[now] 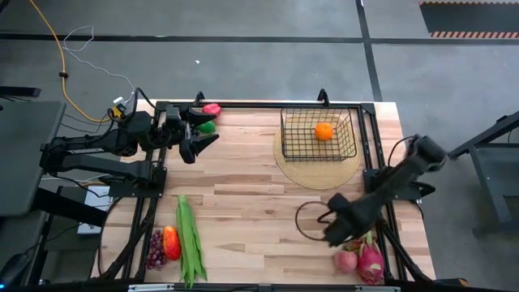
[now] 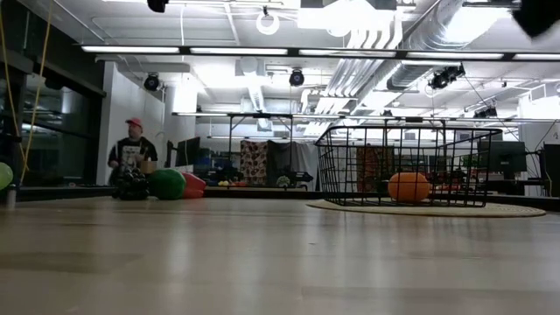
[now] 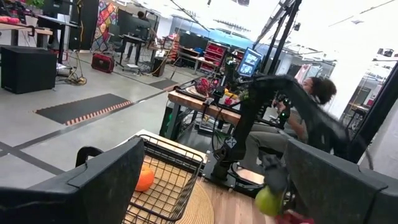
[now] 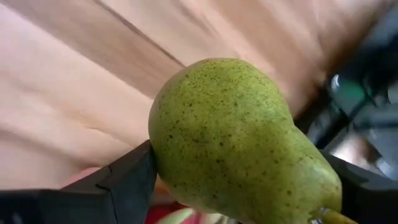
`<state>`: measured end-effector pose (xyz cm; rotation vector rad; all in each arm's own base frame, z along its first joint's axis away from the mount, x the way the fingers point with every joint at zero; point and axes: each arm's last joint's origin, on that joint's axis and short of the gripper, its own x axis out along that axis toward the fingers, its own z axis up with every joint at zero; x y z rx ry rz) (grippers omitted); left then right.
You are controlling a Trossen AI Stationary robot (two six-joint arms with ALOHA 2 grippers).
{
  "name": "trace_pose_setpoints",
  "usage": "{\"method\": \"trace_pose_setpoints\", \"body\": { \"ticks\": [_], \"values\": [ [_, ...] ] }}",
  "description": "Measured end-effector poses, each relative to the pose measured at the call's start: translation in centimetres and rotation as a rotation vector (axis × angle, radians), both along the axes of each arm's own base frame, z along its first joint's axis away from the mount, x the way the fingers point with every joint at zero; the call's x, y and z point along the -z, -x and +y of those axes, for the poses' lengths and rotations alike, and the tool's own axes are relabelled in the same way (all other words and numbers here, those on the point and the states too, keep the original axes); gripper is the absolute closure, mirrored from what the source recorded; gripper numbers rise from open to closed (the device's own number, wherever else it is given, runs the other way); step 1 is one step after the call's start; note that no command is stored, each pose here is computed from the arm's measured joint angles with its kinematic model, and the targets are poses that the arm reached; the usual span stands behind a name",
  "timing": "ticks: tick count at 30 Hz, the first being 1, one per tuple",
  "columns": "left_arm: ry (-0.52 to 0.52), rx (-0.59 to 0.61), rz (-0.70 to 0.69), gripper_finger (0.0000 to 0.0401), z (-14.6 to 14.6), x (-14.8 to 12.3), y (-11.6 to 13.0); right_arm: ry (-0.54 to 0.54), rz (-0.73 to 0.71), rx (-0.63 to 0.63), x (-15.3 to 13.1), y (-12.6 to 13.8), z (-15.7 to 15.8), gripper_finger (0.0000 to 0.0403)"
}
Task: Build produce basket
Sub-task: Put the green pear into the black wire basket
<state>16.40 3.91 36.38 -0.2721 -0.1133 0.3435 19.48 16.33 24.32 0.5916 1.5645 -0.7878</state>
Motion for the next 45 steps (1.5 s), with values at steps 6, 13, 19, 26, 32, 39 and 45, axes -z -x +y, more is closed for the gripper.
{"method": "trace_pose_setpoints", "body": {
  "ticks": [6,13,19,26,32,39,45],
  "values": [
    [-0.02,-0.017,0.006,0.0025,0.0,0.0,0.0,-0.055,-0.64,-0.085,-6.6,0.7,-3.2,0.0101],
    [-0.021,0.031,-0.003,0.0025,-0.1,-0.1,0.0,0.201,-1.071,-0.251,-11.3,-1.9,-8.9,0.0102],
    [-0.033,0.063,-0.039,0.0025,-0.2,-0.4,-0.1,0.393,-1.347,-0.486,-14.4,-5.1,-13.0,0.0102],
    [-0.063,0.06,-0.03,0.0025,-0.2,-0.4,-0.1,0.464,-1.488,-0.605,-16.0,-5.5,-15.0,0.0102],
    [-0.06,0.041,-0.031,0.0025,-0.1,-0.5,-0.1,0.454,-1.478,-0.633,-15.8,-5.5,-15.2,0.0102],
    [-0.051,-0.009,-0.032,0.0025,0.0,-0.4,0.0,0.533,-1.314,-0.362,-17.2,-5.2,-19.1,0.0099],
    [-0.051,-0.011,-0.031,0.0025,0.0,-0.4,0.0,0.428,-0.826,-0.001,-14.4,-5.0,-25.3,0.0093]
  ]
}}
